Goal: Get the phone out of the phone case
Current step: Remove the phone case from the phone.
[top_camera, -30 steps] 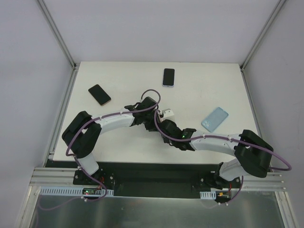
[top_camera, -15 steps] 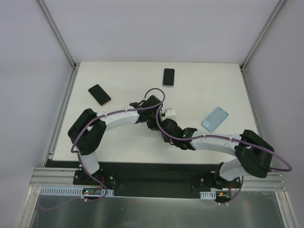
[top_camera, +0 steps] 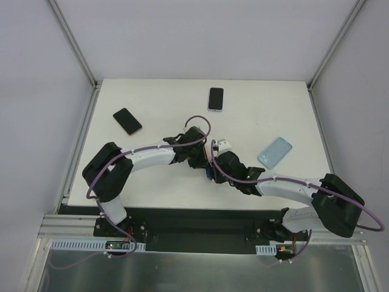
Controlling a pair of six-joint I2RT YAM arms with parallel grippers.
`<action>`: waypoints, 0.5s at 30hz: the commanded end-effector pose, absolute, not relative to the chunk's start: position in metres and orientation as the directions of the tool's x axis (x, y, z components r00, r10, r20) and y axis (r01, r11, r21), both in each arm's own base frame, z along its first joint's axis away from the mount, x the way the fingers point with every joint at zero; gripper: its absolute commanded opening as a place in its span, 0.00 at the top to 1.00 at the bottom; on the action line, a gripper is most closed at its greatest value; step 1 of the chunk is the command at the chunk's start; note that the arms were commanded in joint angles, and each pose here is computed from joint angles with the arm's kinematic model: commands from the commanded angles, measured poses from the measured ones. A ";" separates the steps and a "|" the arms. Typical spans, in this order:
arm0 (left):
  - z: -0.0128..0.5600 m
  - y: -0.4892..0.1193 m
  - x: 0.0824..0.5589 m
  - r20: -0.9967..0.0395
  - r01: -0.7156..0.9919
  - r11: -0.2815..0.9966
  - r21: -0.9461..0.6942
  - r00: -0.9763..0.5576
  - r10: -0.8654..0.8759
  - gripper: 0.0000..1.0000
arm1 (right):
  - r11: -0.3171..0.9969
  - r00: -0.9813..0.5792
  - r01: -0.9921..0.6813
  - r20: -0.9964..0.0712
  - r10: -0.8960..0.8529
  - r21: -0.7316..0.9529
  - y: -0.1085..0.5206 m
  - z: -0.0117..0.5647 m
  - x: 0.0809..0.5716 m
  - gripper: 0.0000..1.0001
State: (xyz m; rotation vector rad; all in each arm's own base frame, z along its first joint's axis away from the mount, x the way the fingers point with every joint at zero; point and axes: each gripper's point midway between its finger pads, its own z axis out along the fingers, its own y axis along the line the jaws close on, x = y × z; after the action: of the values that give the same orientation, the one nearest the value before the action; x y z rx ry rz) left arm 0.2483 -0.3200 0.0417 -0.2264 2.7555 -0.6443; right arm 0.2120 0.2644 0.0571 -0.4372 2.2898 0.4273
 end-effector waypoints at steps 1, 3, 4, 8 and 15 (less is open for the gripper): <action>-0.035 -0.218 0.220 -0.247 -0.076 0.996 -0.037 -0.966 -0.083 1.00 | 0.800 -0.573 -0.547 -0.807 -0.145 0.245 0.277 0.103 0.212 0.99; -0.032 -0.221 0.220 -0.251 -0.070 0.996 -0.064 -0.964 -0.084 1.00 | 0.791 -0.571 -0.562 -0.805 -0.158 0.243 0.274 0.102 0.211 0.99; -0.031 -0.222 0.218 -0.248 -0.058 0.996 -0.071 -0.966 -0.074 1.00 | 0.783 -0.574 -0.572 -0.801 -0.168 0.245 0.273 0.101 0.210 0.99; -0.021 -0.226 0.218 -0.260 -0.034 0.993 -0.114 -0.963 -0.063 1.00 | 0.782 -0.552 -0.593 -0.804 -0.222 0.191 0.264 0.102 0.211 0.99; 0.000 -0.235 0.215 -0.273 -0.018 0.980 -0.197 -0.959 -0.073 1.00 | 0.848 -0.546 -0.528 -0.784 -0.297 0.046 0.229 0.099 0.218 0.99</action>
State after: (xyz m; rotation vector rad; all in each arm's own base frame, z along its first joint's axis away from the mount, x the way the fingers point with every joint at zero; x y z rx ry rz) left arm 0.2335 -0.3269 0.0502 -0.1429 2.7124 -0.8023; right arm 0.1976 0.2538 0.0654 -0.6118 2.2706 0.5143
